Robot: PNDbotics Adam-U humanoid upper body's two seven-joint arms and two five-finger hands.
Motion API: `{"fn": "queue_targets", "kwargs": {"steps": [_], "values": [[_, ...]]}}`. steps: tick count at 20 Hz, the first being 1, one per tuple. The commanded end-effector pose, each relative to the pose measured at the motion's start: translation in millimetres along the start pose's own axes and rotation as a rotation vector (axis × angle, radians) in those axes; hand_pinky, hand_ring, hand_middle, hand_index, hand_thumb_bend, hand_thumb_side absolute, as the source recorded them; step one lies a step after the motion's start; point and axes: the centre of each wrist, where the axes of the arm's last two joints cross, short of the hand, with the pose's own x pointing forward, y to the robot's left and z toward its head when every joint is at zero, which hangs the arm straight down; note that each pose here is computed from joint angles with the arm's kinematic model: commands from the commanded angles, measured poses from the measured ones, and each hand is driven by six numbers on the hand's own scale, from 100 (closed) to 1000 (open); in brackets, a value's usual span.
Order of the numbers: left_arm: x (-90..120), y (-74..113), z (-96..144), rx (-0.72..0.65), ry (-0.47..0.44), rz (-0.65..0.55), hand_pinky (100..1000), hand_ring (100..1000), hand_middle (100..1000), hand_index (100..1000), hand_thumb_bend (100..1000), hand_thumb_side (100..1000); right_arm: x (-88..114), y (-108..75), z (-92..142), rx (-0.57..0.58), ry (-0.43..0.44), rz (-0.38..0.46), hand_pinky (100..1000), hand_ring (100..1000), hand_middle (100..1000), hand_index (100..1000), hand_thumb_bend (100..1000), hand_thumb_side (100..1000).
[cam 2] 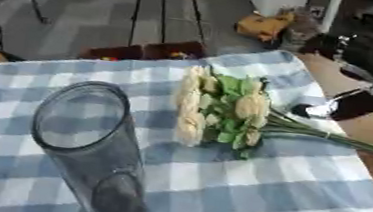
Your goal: Arrange flowers into the vase.
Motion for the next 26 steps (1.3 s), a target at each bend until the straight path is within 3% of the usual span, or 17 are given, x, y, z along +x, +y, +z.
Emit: {"fn": "queue_targets", "kwargs": {"steps": [1,6,12,19,26], "values": [[5.4,1.5,-5.7,-0.018,-0.028,-0.008,505,714,774,856,100,1000,-8.5,-7.7,7.4,0.047,0.037,0.054,868,900,919,949,656,711],[5.4,0.9,-5.7,-0.019,-0.027,-0.006,505,715,774,856,100,1000,-0.2,-0.2,6.1,0.078,0.126,0.058,858,881,899,947,618,723],[5.5,-0.2,-6.0,-0.021,-0.026,-0.002,504,715,773,856,100,1000,11.5,14.5,-0.6,0.059,0.238,0.031,808,804,810,928,647,707],[5.5,-0.9,-6.2,-0.022,-0.023,0.000,502,716,772,855,100,1000,19.1,30.1,-7.7,0.122,0.233,-0.016,810,821,786,919,661,703],[5.5,-1.3,-6.3,-0.024,-0.020,0.001,502,717,772,857,100,1000,20.3,39.6,-11.2,0.168,0.217,-0.056,815,853,761,902,610,573]]}}
